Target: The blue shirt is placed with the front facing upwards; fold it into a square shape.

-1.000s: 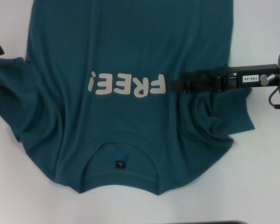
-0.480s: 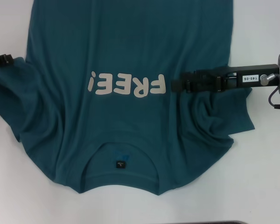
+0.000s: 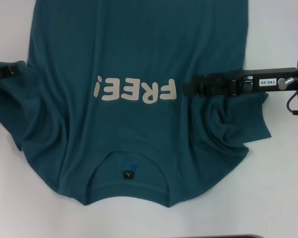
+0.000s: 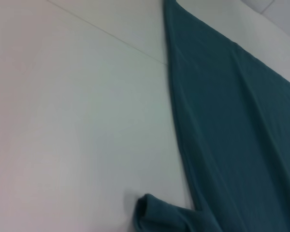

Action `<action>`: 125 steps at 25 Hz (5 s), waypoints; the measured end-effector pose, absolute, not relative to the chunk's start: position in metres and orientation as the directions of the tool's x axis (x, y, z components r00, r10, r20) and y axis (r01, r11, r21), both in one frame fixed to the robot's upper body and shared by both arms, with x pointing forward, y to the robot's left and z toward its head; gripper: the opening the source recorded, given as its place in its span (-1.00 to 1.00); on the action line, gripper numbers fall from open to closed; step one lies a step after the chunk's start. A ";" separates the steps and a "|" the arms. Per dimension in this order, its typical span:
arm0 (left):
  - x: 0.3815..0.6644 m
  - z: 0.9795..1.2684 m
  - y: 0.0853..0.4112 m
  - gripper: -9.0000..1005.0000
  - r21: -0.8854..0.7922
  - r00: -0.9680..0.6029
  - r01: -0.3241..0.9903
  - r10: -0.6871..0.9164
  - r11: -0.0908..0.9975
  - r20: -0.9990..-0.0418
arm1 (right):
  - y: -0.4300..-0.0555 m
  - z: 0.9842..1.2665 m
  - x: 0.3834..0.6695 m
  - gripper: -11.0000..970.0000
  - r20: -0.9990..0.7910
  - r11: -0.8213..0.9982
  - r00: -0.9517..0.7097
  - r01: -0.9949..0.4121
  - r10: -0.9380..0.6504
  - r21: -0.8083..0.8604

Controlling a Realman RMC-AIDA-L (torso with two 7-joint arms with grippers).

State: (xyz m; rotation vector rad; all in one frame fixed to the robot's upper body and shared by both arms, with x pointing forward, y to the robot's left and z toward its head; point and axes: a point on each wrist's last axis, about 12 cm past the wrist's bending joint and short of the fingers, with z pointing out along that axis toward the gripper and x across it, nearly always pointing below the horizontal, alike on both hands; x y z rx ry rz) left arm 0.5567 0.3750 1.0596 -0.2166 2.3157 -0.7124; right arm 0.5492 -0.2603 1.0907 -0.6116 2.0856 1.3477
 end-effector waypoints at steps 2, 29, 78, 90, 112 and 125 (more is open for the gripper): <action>0.556 1.061 0.375 0.80 -0.556 -0.750 0.051 -0.336 0.830 -0.570 | -0.261 1.090 0.549 0.91 -0.680 0.387 -0.730 -0.647 -0.066 0.657; 0.570 1.070 0.374 0.46 -0.493 -0.743 0.080 -0.277 0.867 -0.609 | -0.263 1.087 0.546 0.90 -0.672 0.388 -0.739 -0.636 -0.058 0.666; 0.556 1.097 0.346 -0.92 -0.654 -0.816 0.022 -0.364 0.756 -0.449 | -0.270 1.085 0.543 0.88 -0.655 0.407 -0.754 -0.614 -0.047 0.677; 0.561 1.117 0.346 -0.91 -0.669 -0.811 0.020 -0.379 0.743 -0.445 | -0.271 1.084 0.542 0.87 -0.654 0.409 -0.755 -0.611 -0.044 0.678; 0.584 1.156 0.383 -0.90 -0.482 -0.806 -0.006 -0.290 0.876 -0.516 | -0.273 1.083 0.540 0.86 -0.650 0.413 -0.759 -0.605 -0.040 0.681; 0.573 1.140 0.326 -0.89 -0.627 -0.872 0.055 -0.269 0.777 -0.410 | -0.273 1.082 0.540 0.86 -0.649 0.413 -0.760 -0.604 -0.041 0.681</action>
